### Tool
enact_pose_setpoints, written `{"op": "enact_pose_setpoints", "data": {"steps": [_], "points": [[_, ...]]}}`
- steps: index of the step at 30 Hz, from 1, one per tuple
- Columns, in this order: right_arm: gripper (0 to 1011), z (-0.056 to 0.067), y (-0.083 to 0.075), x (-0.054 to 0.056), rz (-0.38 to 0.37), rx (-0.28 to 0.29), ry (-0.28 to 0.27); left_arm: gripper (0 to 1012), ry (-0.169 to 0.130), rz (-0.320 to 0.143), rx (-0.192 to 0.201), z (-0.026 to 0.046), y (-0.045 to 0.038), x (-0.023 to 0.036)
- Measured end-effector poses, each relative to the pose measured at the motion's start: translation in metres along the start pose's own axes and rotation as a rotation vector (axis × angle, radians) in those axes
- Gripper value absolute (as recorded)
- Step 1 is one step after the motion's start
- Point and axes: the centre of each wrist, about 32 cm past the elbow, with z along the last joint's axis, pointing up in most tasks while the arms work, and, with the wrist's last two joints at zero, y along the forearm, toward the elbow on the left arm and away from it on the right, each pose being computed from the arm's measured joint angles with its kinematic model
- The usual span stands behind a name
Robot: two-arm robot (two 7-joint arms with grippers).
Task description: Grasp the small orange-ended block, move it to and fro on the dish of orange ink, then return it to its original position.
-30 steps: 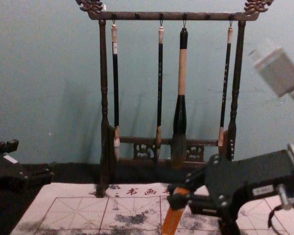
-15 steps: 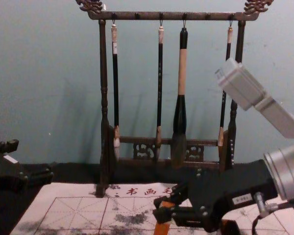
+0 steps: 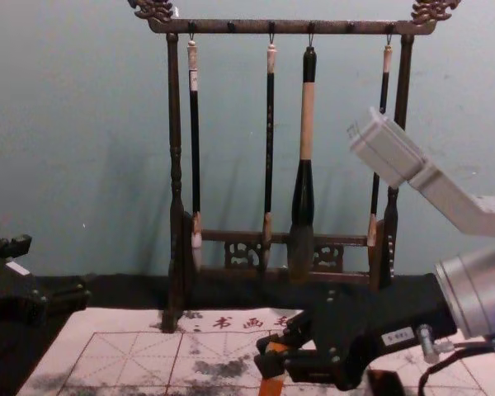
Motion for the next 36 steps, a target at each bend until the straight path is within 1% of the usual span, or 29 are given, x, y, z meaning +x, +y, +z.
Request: {"op": "enact_pose_setpoints", "data": {"steps": [8, 16, 36], "points": [[132, -0.001, 0.001, 0.0, 0.008, -0.01, 0.002, 1001, 0.0, 0.0, 0.0, 0.0, 0.0, 0.0], [132, -0.002, 0.0, -0.001, 0.011, -0.016, -0.008, 1001, 0.0, 0.0, 0.0, 0.0, 0.0, 0.0], [131, -0.003, -0.012, -0.004, 0.0, -0.021, -0.022, 1001, 0.0, 0.0, 0.0, 0.0, 0.0, 0.0]]}}
